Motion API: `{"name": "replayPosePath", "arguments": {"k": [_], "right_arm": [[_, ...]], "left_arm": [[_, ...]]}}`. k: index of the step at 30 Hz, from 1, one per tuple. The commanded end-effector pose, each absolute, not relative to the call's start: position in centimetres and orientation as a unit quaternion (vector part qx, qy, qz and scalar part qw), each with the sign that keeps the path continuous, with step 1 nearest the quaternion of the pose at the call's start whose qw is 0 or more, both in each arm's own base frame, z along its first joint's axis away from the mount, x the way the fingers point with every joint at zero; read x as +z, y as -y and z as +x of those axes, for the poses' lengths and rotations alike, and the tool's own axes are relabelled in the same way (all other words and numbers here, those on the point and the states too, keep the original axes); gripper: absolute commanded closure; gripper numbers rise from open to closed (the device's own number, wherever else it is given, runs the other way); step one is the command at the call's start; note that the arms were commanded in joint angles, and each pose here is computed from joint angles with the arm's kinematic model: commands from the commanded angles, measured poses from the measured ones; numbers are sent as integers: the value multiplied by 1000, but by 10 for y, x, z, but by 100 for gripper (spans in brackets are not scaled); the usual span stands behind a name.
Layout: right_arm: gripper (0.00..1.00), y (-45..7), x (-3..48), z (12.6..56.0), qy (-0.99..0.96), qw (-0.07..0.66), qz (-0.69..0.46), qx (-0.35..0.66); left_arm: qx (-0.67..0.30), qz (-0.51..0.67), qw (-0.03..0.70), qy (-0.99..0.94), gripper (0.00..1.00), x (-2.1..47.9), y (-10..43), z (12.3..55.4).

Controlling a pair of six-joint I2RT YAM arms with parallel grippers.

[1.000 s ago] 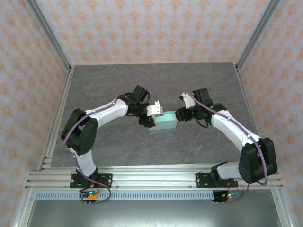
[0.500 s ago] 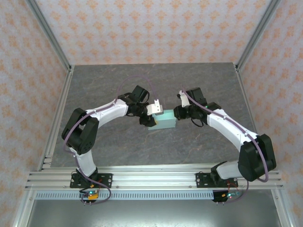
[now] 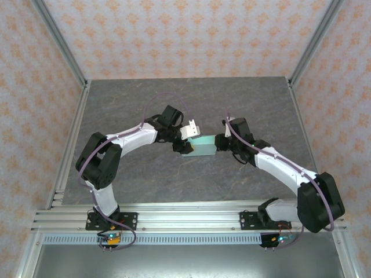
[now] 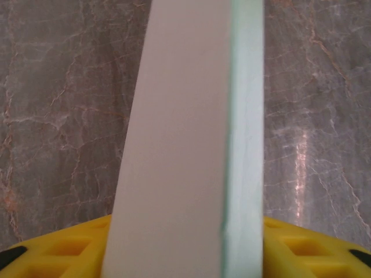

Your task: Fold the paper box

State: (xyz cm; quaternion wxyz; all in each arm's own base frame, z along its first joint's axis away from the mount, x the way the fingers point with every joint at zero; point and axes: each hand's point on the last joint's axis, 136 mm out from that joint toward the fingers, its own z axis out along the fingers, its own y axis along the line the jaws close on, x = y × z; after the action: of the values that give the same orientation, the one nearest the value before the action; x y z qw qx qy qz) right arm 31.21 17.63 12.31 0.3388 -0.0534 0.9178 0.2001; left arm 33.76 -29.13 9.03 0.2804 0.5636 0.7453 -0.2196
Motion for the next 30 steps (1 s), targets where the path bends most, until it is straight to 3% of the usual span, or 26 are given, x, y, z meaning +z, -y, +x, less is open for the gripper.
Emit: {"name": "replayPosePath", "arguments": {"k": [1, 6, 14, 16, 23, 30], "right_arm": [[87, -165, 118, 313, -916, 359, -32, 179], [89, -163, 130, 318, -913, 365, -10, 180], [89, -161, 155, 326, -912, 374, -5, 167], [89, -160, 160, 327, -911, 377, -3, 165], [89, -155, 160, 330, -913, 379, 3, 149], [89, -140, 149, 332, -921, 374, 26, 102]], "left_arm": [[-200, 543, 312, -753, 42, 105, 287, 343], [-215, 481, 386, -758, 27, 146, 282, 339], [-181, 362, 481, -778, 17, 185, 237, 332], [-186, 336, 487, -784, 18, 184, 234, 332], [-226, 205, 523, -795, 38, 188, 233, 354], [-243, 262, 510, -782, 42, 192, 265, 353]]}}
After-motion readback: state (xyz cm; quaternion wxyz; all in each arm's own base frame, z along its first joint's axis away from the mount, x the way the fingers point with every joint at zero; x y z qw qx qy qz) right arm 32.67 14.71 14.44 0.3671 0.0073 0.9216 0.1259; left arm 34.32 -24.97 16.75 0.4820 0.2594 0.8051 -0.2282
